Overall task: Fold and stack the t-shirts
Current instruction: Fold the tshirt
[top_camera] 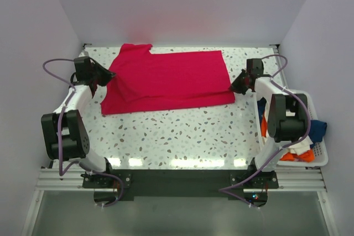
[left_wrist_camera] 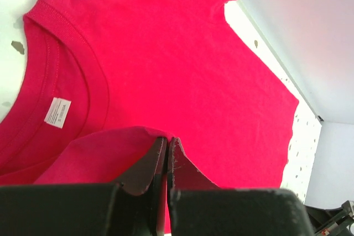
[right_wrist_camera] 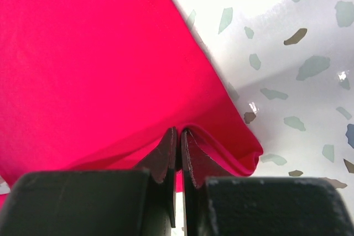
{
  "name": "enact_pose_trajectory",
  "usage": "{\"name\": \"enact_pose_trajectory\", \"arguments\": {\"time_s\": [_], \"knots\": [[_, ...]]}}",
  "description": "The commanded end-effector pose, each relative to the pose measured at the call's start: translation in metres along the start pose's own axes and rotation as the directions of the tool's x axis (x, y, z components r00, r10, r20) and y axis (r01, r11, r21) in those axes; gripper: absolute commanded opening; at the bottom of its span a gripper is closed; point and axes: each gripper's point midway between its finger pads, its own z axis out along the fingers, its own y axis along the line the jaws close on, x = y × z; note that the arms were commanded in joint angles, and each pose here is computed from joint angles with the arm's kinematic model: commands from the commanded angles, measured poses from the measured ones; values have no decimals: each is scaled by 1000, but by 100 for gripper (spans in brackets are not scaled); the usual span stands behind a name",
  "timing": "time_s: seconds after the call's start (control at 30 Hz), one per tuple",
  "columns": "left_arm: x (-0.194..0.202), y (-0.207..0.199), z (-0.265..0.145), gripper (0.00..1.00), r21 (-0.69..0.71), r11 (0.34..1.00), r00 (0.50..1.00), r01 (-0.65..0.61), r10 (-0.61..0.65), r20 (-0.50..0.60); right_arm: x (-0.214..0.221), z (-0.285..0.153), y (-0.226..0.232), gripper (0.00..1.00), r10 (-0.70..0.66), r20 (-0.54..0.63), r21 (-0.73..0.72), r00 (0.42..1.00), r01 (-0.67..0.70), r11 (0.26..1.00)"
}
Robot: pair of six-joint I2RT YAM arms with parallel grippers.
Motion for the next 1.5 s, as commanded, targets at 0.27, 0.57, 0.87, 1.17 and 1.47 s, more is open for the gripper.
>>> {"name": "enact_pose_trajectory", "arguments": {"time_s": [0.27, 0.57, 0.87, 1.17, 1.47], "knots": [[-30, -30, 4, 0, 64, 998, 998, -4, 1, 60, -39, 7, 19, 0, 71, 52, -108, 996, -65, 992], [-33, -27, 13, 0, 48, 999, 998, 3, -6, 60, -47, 20, 35, 0, 65, 23, -151, 998, -61, 987], [-32, -21, 22, 0, 33, 999, 998, 9, -11, 56, -52, 33, 37, 0, 57, 2, -137, 998, -56, 989], [-34, -21, 32, 37, 36, 999, 999, -10, 8, 42, -52, 32, 29, 52, 31, 2, -90, 1000, -31, 995], [-30, 7, -19, 59, -125, 992, 992, -22, 36, 119, -45, -19, 35, 64, -90, 98, -22, 991, 93, 995]]}}
